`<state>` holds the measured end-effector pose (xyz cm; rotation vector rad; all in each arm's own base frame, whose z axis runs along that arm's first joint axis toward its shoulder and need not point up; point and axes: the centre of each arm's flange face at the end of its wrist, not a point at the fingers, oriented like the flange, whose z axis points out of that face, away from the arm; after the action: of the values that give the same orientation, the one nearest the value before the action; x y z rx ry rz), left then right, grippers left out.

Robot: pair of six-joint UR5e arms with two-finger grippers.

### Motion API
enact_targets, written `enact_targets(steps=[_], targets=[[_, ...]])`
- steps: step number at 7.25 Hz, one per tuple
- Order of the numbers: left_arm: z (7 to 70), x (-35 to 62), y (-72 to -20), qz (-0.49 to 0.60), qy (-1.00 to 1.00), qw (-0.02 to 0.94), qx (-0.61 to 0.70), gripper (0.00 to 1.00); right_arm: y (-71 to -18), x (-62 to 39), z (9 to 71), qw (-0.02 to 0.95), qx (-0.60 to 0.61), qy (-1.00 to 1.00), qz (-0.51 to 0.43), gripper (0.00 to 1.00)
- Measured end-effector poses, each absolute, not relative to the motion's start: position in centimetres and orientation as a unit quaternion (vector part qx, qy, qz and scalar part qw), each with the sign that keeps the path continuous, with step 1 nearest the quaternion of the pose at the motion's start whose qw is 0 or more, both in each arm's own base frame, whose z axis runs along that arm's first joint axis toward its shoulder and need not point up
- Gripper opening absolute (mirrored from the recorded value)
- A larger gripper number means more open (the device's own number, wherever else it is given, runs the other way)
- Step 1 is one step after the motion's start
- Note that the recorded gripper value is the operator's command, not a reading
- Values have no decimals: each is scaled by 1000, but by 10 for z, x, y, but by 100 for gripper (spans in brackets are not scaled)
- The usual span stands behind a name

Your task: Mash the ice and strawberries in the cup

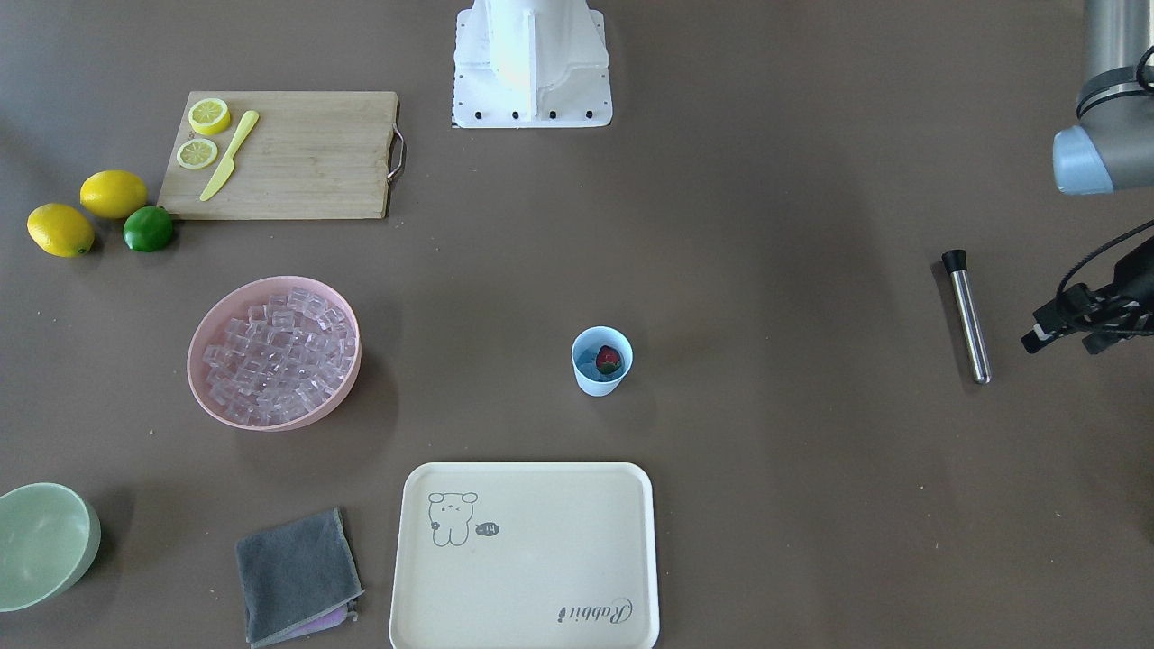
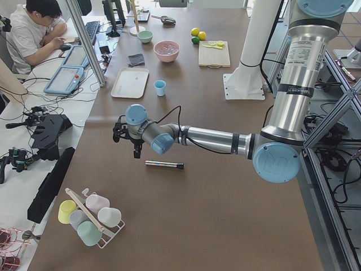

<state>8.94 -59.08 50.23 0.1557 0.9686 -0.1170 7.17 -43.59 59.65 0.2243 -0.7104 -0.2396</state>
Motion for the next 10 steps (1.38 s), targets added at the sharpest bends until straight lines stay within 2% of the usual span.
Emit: enact_targets(steps=[2, 3, 7, 10], targets=[[433, 15, -610, -42, 438, 895, 78, 98, -438, 78, 594, 925, 112, -347, -110, 99], [432, -11, -609, -24, 427, 900, 81, 98, -438, 79, 594, 925, 111, -347, -106, 99], [503, -37, -573, 15, 416, 907, 64, 98, -440, 80, 598, 930, 94, -350, -65, 99], [521, -47, -564, 14, 414, 908, 60, 98, -451, 80, 594, 932, 96, -344, -63, 99]])
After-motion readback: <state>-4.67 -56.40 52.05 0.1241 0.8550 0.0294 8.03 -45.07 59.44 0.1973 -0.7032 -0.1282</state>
